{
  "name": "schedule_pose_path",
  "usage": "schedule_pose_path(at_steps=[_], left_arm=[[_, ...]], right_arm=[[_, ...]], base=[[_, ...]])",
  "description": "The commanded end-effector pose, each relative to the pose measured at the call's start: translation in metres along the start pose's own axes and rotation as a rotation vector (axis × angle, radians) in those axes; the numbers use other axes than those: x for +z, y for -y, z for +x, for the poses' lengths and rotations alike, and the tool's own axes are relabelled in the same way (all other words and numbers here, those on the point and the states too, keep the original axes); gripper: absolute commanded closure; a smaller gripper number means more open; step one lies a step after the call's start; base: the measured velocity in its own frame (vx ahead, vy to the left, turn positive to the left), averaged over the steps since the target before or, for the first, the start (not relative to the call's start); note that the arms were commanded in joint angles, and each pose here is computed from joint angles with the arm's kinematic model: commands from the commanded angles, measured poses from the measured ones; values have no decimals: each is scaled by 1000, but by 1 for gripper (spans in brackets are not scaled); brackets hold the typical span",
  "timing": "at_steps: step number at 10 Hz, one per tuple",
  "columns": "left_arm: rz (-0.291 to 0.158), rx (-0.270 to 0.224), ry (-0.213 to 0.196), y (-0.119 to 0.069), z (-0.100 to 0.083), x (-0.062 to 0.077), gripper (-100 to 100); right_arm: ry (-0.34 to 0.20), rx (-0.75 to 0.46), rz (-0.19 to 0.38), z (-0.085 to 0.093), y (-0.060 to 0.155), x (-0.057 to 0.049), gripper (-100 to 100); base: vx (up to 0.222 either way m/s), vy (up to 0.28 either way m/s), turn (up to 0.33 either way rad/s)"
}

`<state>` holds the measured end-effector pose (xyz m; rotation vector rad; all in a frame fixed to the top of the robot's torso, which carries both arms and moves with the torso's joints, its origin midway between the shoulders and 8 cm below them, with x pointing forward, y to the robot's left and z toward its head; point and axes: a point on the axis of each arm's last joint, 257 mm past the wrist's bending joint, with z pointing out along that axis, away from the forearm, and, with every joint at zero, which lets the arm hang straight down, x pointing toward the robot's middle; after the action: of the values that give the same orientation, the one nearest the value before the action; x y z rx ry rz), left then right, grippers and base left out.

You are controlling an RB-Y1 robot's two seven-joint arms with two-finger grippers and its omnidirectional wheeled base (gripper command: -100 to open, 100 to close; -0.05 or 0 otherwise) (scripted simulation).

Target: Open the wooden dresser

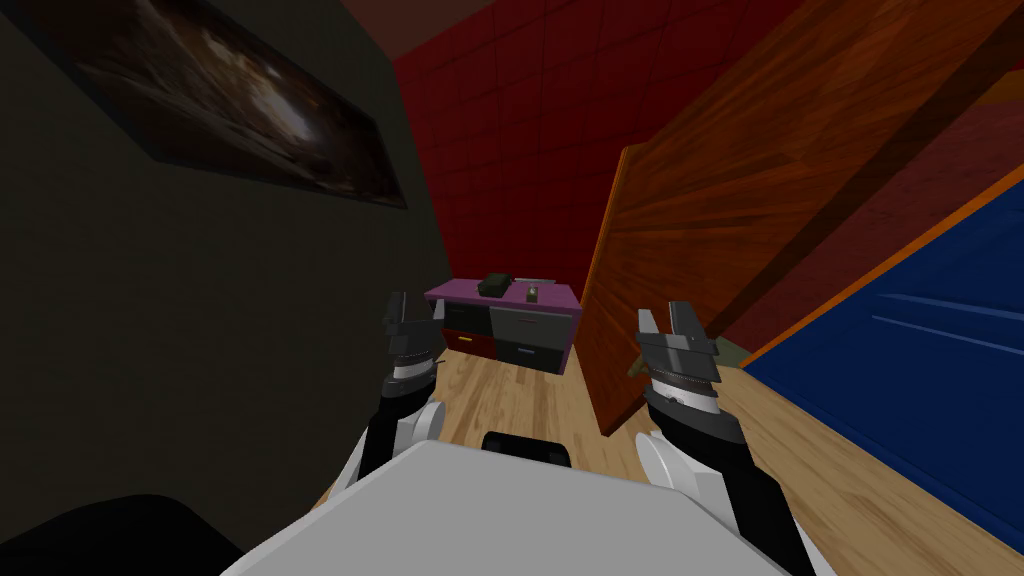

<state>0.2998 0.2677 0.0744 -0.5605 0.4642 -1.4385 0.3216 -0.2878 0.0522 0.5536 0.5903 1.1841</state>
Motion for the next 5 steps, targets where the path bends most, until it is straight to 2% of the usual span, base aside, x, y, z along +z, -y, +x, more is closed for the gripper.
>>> schedule_pose_path(at_steps=[1,5], left_arm=[[0,0,0,0,0,0,0],[0,0,0,0,0,0,0]], right_arm=[[0,0,0,0,0,0,0],[0,0,0,0,0,0,0]], base=[[0,0,0],[0,0,0]])
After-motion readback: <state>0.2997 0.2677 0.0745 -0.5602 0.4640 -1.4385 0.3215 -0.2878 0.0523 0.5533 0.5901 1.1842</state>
